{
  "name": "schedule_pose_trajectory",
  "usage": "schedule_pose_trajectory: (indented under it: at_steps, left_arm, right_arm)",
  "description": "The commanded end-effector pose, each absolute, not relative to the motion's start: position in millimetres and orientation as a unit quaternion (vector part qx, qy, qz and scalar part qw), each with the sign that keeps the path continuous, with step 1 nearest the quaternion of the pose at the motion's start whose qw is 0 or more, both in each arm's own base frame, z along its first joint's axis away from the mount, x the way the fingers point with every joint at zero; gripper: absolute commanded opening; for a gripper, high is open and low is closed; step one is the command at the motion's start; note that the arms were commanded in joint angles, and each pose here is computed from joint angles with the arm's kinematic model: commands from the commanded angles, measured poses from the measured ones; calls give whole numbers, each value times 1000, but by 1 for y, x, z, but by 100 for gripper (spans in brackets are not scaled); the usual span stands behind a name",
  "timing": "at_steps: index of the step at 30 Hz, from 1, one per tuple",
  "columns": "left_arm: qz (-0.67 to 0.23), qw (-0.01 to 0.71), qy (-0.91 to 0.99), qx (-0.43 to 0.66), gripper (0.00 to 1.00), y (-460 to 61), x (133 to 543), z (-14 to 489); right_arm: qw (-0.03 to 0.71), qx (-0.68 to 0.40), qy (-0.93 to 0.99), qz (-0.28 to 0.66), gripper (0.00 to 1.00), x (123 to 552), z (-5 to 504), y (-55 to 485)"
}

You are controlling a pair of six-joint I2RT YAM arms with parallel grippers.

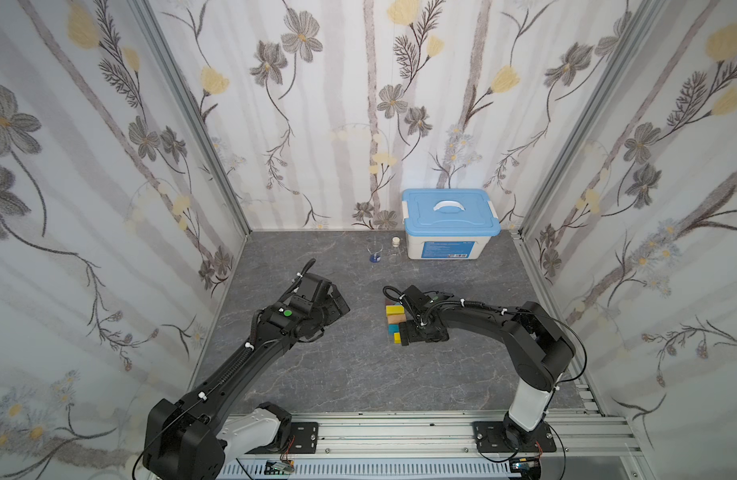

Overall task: Assemble a carrot with building blocks
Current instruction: Adjust the building block at the center of the board.

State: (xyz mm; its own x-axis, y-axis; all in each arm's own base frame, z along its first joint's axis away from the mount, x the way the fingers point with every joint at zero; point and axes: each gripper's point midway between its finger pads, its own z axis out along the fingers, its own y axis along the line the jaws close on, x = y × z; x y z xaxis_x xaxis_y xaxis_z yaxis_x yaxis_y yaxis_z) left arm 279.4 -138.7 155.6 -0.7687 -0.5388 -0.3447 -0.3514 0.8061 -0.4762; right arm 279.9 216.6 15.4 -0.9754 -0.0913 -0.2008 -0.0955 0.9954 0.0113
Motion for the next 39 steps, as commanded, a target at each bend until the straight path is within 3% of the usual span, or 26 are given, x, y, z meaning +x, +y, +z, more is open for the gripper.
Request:
schedule_pose_trajectory:
  at_steps: [1, 12, 32, 36, 39]
  left_arm:
    - [-199, 226, 926, -227, 100, -145, 279, 149]
    - [-192, 178, 944, -202, 100, -156, 271, 124]
    - [-197, 176, 944, -200, 100, -159, 269, 122]
    - [-191, 120, 960, -168, 100, -179, 262, 95]
    - [-181, 87, 970, -134, 93, -199, 257, 80]
  right_arm:
    - [96, -38, 995, 2, 100, 278, 13, 213]
    - [114, -24, 993, 14, 100, 285, 37, 191]
    - [83, -31, 995, 54, 100, 285, 23, 212]
    - [89, -24, 995, 46, 100, 285, 25, 204]
    - [92, -19, 995, 43, 100, 285, 26, 198]
